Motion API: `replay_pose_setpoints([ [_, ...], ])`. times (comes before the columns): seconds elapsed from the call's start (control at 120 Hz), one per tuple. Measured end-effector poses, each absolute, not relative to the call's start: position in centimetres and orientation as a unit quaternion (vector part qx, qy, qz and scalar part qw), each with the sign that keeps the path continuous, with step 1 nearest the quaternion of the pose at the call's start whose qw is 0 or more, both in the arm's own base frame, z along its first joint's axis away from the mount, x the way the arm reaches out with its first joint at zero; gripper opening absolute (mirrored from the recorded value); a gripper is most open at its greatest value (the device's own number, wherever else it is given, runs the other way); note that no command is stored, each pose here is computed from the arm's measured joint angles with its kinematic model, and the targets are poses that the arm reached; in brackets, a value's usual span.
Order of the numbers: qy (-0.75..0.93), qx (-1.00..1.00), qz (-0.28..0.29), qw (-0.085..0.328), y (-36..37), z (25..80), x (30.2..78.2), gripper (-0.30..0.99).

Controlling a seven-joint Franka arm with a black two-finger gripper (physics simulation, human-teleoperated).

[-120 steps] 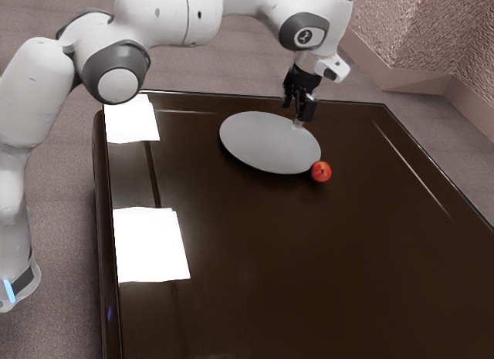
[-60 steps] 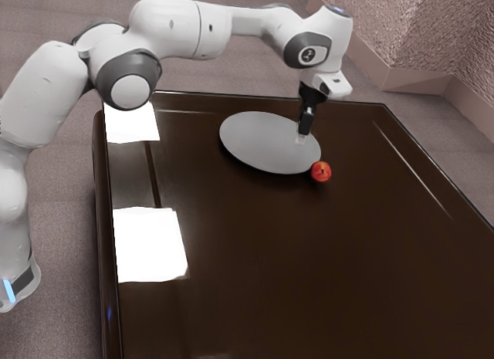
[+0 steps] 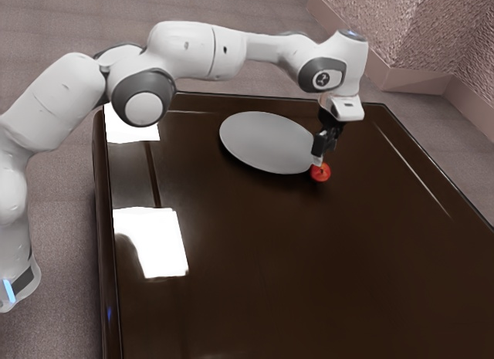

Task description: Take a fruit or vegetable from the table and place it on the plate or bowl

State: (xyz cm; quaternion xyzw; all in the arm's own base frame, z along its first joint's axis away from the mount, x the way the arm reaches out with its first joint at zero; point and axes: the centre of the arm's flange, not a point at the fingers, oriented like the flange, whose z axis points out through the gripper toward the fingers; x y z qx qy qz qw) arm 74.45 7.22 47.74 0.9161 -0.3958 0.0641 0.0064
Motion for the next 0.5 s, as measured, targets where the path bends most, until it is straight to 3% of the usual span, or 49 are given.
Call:
replay_pose_setpoints([
  [0.5, -0.443, 0.894, 0.065, 0.029, 7.9, 43.3, 75.6, 0.69],
])
